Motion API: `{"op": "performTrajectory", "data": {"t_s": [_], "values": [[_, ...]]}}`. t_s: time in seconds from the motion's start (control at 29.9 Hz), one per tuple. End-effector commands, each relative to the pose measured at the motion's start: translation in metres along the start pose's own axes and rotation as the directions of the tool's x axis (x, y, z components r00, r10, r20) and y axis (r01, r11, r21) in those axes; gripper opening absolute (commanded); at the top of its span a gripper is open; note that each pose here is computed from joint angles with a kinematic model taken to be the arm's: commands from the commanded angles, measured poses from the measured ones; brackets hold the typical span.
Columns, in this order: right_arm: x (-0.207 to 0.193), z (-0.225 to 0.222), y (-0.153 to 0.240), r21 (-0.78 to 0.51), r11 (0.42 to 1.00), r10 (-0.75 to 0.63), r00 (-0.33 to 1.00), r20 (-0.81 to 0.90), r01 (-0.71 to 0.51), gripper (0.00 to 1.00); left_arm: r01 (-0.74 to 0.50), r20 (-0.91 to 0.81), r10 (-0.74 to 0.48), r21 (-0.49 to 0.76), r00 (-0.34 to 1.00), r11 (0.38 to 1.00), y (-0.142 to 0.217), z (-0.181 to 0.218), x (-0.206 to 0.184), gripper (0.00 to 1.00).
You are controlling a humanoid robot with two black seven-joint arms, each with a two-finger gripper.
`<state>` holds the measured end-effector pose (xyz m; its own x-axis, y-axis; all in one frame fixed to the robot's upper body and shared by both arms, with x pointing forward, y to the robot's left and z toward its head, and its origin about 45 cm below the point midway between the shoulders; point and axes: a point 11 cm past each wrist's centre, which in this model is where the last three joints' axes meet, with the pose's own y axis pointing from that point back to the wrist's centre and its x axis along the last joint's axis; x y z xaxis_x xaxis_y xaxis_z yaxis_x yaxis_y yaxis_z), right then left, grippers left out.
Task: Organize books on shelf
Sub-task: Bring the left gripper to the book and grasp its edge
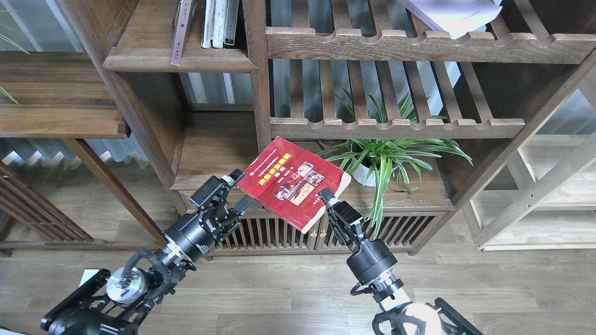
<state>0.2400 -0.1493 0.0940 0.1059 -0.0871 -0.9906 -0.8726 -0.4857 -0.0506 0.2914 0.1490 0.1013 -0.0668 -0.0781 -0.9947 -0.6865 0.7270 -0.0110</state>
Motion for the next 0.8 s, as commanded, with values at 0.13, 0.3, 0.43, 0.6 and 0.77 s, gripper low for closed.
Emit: {"op": "performTrajectory", "data": {"t_s": [0.13,0.3,0.43,0.6,0.77], "values": [[-0.002,0.004,-0.003,-0.018,1.0,-0.008,1.0,-0.008,0.008,0.05,-0.025,-0.012,0.025,0.031,1.0,0.999,0.002,-0.013,0.009,0.99],[-0.002,0.012,-0.002,-0.045,0.999,-0.007,1.0,-0.003,0.007,0.05,-0.018,-0.013,0.018,0.033,1.0,0.999,-0.002,-0.013,0.007,0.98],[0.0,0.024,0.0,-0.076,0.997,-0.002,1.0,0.004,0.002,0.05,0.004,-0.028,-0.003,0.032,1.0,0.999,-0.012,-0.018,0.004,0.97],[0.0,0.034,0.001,-0.109,0.994,-0.001,1.0,0.003,0.001,0.05,0.011,-0.038,-0.01,0.03,0.999,0.999,-0.017,-0.02,0.004,0.84],[0.0,0.035,0.001,-0.113,0.994,-0.001,1.0,0.001,0.001,0.05,0.014,-0.035,-0.013,0.03,0.999,0.999,-0.017,-0.019,0.003,0.63]]}}
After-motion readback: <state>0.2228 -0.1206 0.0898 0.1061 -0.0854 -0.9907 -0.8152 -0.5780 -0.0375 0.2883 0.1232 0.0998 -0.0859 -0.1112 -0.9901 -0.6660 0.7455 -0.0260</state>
